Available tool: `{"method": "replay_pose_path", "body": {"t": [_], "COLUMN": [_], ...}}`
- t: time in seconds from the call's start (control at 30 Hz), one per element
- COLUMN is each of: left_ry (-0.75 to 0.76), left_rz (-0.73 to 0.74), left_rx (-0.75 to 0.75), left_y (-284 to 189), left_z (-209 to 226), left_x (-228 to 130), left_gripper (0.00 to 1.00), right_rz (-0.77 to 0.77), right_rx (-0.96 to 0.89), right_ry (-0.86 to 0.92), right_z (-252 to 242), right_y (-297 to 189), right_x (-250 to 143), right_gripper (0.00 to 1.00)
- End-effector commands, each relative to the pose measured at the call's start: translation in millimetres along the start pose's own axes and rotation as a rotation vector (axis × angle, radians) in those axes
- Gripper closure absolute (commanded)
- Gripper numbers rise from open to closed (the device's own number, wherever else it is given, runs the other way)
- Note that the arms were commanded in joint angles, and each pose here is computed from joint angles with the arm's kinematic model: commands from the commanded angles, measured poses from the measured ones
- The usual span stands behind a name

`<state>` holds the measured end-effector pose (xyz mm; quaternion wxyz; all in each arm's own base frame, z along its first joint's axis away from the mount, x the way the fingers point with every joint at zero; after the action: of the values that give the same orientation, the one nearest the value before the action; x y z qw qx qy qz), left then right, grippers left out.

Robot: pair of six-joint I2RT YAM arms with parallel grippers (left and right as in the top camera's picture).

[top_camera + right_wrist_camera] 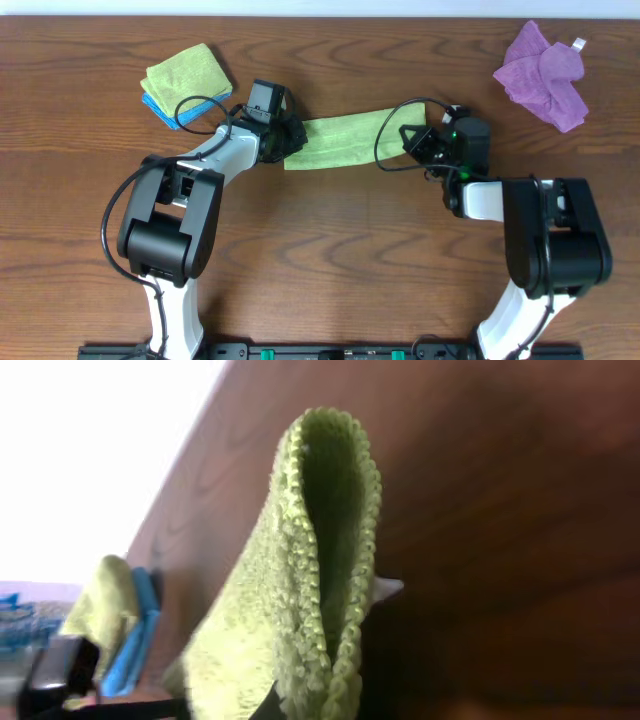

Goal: Fold the cloth
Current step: 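Regrasp the strip ends with both grippers and stretch it straight, then fold the right end of the strip toward the left gripper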

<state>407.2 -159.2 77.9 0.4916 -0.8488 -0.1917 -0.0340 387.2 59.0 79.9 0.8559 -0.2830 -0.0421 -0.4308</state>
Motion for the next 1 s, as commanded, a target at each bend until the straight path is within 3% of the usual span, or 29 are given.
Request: {"method": "replay_pose_path", "body": {"t": [0.0, 0.33, 0.63, 0.97], "left_ry": [0.015, 0.022, 0.025, 0.031], "left_rz": [0.019, 0.001, 0.006, 0.012], "left_rx": [0.004, -0.008, -0.004, -0.007], "left_y": [7, 4, 4, 3], "left_z": [2, -5, -5, -5], "left_x": [2, 9, 9, 8], "left_gripper": [0.94, 0.94, 0.94, 0.94], "right_rz": [-0.008, 0.094, 0.188, 0.238], "right_rx": [0.090, 0.159, 0.101, 0.078], "right_ry": [-0.073, -0.173, -0.346, -0.398], "right_z": [34, 88, 133, 140], "right_y": [-8, 7, 23, 34], "right_x": [4, -25, -42, -72], "right_gripper": [0.99, 0.99, 0.99, 0.99]}}
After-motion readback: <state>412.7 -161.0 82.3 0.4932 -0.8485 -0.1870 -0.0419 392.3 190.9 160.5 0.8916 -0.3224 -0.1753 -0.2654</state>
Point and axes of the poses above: each gripper's point midway between its finger pads, its own y axis out along the fingers, its own z axis along the line the jaws close on, x = y × z, the point moved 9 cm from there along -y, back along the fingers, and after that the axes turned 6 degrees about y, right-handed, at the moved point
